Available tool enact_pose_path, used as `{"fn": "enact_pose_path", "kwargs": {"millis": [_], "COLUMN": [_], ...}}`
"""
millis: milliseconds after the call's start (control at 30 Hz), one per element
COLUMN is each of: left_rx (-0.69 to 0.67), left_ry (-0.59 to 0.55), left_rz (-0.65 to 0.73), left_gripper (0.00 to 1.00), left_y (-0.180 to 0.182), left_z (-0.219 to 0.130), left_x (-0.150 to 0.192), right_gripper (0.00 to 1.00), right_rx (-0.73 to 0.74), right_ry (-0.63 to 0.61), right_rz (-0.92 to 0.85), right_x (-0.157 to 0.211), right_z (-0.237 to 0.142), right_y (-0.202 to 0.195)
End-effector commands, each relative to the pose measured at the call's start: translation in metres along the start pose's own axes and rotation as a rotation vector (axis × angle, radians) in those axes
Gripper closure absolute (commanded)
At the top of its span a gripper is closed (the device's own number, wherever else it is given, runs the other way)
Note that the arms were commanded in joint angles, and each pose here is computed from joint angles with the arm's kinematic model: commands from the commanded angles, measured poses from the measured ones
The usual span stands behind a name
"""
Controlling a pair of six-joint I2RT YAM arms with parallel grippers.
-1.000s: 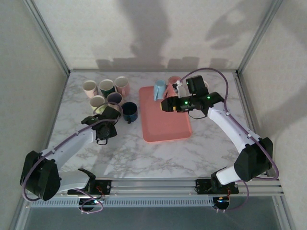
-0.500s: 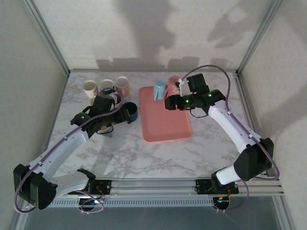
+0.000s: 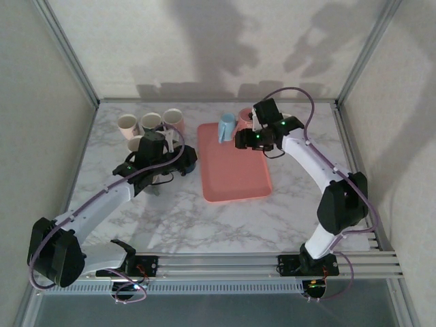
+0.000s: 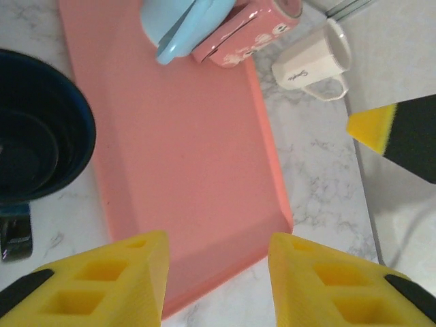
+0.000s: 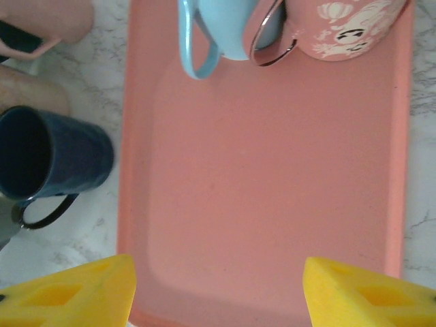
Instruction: Turn the mug right side up
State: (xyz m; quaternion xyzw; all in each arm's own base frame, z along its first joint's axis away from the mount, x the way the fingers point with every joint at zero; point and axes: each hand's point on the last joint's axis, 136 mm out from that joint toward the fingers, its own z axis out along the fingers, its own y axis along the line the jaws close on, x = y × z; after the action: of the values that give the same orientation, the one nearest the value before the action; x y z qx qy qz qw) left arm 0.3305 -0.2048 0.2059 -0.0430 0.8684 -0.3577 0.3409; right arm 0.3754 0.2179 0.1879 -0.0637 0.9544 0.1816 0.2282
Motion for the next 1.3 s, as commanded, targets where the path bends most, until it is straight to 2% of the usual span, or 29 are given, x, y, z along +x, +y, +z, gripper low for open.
{"fn": "enact_pose_path", "kwargs": {"millis": [0, 100, 267, 467, 700, 833, 1067, 1267], "left_rx": [0.056, -0.013, -0.099, -0.253, -0.286, -0.308, -0.37, -0.32], "left_ry": [-0.106, -0.119, -0.134, -0.116, -0.094, -0.082, -0.073, -0.039], "left_rz": [0.182, 0.364, 0.493, 0.516, 0.541, 0.556, 0.583, 0.579], "left_gripper": [0.58, 0.56, 0.55, 0.56, 0.56, 0.56, 0.54, 0.55], "left_y": [-0.022, -0.031, -0.032, -0.013, -0.003, 0.004, 0.022, 0.024], "left_z": [0.011, 0.033, 0.078, 0.139, 0.198, 0.218, 0.231, 0.237], "left_x": [-0.018, -0.02, -0.037, -0.053, -0.056, -0.056, -0.06, -0.055], "right_gripper": [0.32, 0.28, 0.25, 0.23, 0.23, 0.22, 0.22, 0.22], "right_rx": [0.029, 0.033, 0.017, -0.043, -0.06, -0.067, -0.082, -0.088], "right_ry": [-0.049, -0.04, 0.002, 0.02, 0.013, 0.012, 0.016, 0.013], "right_rz": [0.047, 0.054, 0.11, 0.217, 0.232, 0.236, 0.227, 0.219], "right_x": [-0.015, -0.015, -0.006, 0.004, 0.013, 0.016, 0.018, 0.018], "right_z": [-0.009, -0.013, -0.022, -0.031, -0.042, -0.045, -0.046, -0.049], "right_y": [-0.001, -0.005, -0.02, -0.041, -0.053, -0.058, -0.057, -0.056]}}
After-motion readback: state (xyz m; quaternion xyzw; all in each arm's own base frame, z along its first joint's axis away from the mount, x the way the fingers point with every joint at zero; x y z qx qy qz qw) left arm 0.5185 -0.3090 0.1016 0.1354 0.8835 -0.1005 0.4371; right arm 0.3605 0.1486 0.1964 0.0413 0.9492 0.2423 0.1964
